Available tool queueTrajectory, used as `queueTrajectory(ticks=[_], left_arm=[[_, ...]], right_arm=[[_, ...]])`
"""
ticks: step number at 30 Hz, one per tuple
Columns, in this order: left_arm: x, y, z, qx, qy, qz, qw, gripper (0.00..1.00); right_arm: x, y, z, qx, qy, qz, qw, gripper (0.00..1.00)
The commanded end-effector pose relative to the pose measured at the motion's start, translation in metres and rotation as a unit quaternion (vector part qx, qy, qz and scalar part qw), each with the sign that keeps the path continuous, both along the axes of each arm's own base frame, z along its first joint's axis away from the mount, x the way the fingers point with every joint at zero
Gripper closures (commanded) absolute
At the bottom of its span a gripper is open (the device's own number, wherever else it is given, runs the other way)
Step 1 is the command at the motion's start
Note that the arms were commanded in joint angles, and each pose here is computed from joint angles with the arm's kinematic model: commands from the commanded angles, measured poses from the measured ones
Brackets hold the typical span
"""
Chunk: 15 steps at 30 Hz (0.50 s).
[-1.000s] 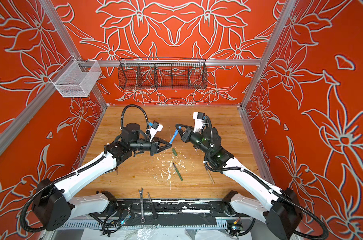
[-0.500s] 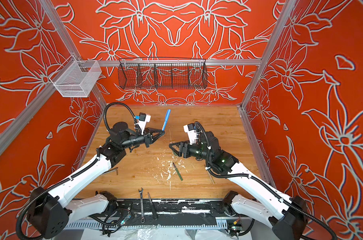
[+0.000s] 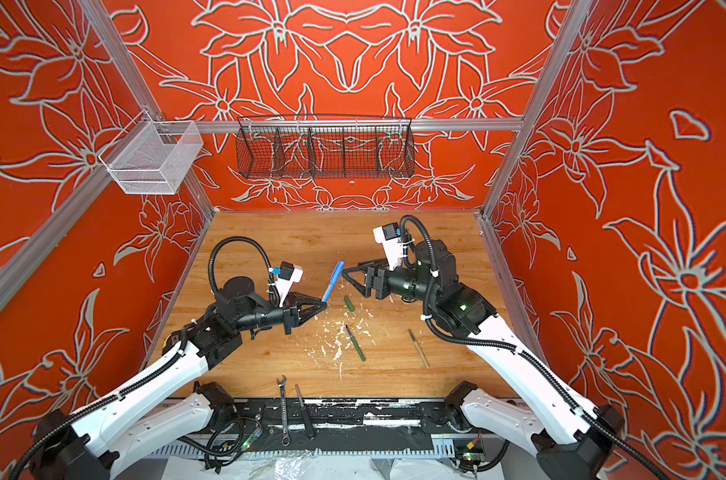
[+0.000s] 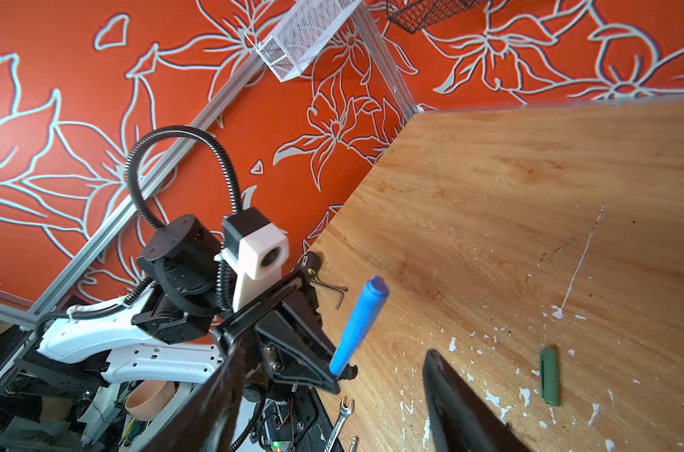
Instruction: Insert the pens into the pen caps
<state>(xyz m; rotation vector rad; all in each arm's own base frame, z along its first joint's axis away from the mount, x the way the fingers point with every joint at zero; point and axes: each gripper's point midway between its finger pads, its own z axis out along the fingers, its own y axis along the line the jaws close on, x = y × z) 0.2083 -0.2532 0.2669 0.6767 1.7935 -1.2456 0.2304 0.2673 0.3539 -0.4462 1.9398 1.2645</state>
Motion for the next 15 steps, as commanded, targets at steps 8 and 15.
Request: queueTrajectory(ticks=[8,15], left_arm=[[-0.010,-0.002,0.004,-0.001,-0.009,-0.008,1.000,1.00],[-0.009,-0.003,0.003,0.003,-0.006,-0.008,1.000,1.00]], right_arm=[[0.008,0.018,0.011,0.036,-0.005,0.035,0.999,0.27],[0.013,0.023,0.008,0.044,0.000,0.036,0.998,0.31]])
